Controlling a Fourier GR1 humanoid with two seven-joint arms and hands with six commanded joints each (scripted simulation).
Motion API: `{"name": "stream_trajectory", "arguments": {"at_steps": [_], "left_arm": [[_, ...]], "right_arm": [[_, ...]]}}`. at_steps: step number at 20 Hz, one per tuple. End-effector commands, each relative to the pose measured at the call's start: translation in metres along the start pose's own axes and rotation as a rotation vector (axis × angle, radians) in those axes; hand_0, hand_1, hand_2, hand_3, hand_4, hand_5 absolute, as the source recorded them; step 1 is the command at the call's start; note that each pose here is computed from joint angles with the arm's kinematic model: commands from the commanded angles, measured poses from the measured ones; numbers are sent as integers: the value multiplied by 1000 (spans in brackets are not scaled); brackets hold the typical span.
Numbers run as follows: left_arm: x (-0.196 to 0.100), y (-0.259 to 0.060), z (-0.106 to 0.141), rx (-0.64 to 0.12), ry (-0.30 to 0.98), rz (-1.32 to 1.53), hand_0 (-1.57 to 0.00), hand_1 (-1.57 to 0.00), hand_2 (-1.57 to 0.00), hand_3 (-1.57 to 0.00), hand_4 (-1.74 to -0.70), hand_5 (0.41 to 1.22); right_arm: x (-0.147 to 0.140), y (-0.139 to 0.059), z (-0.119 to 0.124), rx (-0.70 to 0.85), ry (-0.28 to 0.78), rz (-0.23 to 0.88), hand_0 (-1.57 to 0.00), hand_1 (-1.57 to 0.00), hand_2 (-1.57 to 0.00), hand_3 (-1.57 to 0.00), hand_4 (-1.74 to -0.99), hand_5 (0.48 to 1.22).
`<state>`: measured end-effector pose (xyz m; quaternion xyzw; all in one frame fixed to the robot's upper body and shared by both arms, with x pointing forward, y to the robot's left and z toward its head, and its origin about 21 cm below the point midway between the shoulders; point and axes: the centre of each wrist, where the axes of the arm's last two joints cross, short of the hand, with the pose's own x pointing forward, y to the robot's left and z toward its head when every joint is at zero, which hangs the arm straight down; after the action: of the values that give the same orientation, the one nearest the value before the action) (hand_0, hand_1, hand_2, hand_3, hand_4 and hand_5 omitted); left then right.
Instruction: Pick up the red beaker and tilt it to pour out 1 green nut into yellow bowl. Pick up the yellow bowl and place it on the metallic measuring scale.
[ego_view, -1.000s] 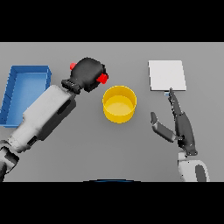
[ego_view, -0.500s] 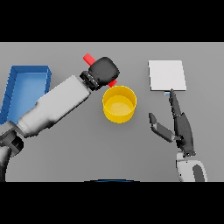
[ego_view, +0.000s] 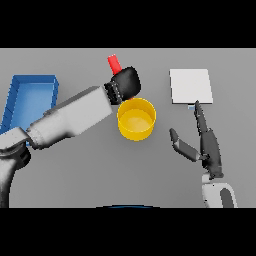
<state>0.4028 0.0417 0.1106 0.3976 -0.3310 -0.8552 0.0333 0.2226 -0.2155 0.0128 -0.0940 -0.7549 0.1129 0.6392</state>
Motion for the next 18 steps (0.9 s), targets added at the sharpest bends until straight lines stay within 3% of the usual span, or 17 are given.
{"name": "stream_trajectory", "arguments": {"at_steps": [1, 13, 15, 18], "left_arm": [[2, 3, -2, -2, 5, -55, -1571, -1571, -1571, -1571, -1735, 1221], [8, 31, -10, -26, -19, -381, -1571, -1571, -1571, -1571, -1720, 1221], [-5, 42, -8, -25, -23, -407, -1571, -1571, -1571, -1571, -1721, 1221], [-48, 61, 4, -13, 72, -460, -1571, -1571, -1571, -1571, -1722, 1221]], "right_arm": [[-1, -2, 1, 0, -1, -3, 1, 1, 1, 1, -1167, 626], [0, 0, 2, -9, -8, 8, 1, 1, 1, 1, -1154, 635], [1, -2, 1, -11, -13, -4, 1, 1, 1, 1, -1153, 636], [-2, -1, 3, 7, -25, -15, 1, 1, 1, 1, -1150, 649]]}}
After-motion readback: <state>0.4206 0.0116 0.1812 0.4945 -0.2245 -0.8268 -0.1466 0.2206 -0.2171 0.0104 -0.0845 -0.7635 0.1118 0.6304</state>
